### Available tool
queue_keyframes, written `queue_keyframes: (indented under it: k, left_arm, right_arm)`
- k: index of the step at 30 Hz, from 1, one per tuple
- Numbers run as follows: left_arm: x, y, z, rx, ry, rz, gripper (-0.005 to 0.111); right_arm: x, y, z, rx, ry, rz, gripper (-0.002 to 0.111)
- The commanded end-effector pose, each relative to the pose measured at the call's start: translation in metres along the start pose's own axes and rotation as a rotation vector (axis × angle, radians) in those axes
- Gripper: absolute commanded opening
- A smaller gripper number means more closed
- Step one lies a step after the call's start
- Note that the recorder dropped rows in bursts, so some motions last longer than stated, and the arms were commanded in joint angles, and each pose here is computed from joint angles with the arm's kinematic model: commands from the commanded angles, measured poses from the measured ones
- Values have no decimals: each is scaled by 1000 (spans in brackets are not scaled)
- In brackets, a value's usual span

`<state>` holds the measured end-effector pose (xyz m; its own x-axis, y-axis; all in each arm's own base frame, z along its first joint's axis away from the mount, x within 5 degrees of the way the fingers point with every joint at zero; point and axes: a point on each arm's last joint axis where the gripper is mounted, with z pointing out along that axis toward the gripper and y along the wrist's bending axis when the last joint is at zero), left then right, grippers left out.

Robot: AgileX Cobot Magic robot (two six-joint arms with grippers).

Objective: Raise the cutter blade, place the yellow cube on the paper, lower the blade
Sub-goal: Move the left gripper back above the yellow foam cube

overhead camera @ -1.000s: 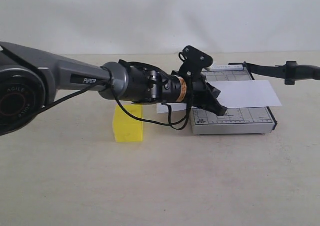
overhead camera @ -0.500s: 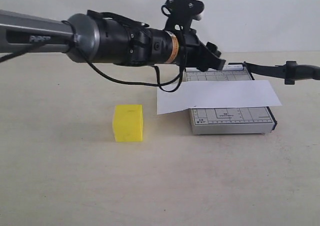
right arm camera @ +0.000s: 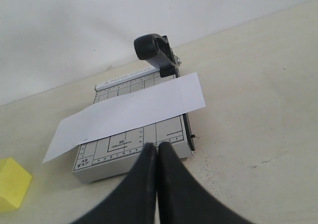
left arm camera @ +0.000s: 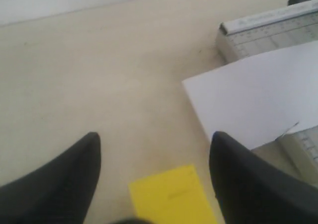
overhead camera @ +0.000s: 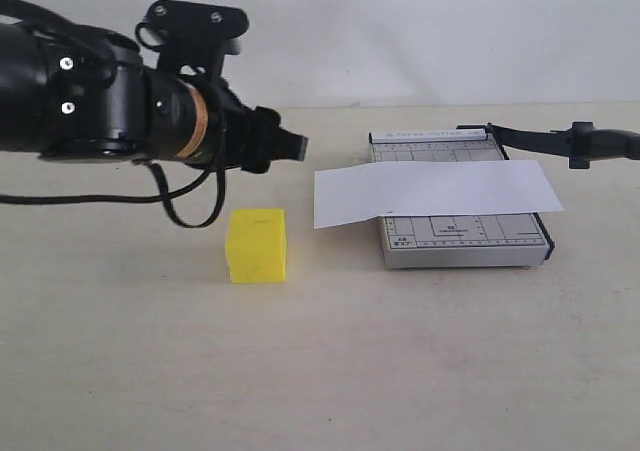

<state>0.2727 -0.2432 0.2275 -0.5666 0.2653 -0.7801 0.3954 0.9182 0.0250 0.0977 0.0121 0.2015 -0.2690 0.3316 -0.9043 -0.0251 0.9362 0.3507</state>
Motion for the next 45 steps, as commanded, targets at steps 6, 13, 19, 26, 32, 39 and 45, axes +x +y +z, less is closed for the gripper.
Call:
queue_keyframes:
  k: [6, 13, 19, 26, 32, 39, 45]
  left_arm:
    - [45, 14, -9, -72, 171, -125, 61]
    - [55, 23, -9, -151, 220, -175, 61]
    - [51, 15, -9, -68, 201, -236, 61]
    - [30, 5, -11, 17, 126, -264, 61]
    - [26, 5, -11, 20, 116, -268, 73]
    - [27, 4, -10, 25, 118, -289, 86]
    - [32, 1, -1, 32, 137, -263, 93]
  right_arm:
    - [-1, 0, 0, -4, -20, -6, 0]
    - [-1, 0, 0, -4, -20, -6, 0]
    - [-2, 0, 0, -4, -22, -6, 0]
    - [-2, 0, 0, -4, -22, -6, 0]
    - [-2, 0, 0, -4, -22, -6, 0]
    - [-2, 0, 0, -4, -22, -6, 0]
    - [-2, 0, 0, -4, -22, -6, 0]
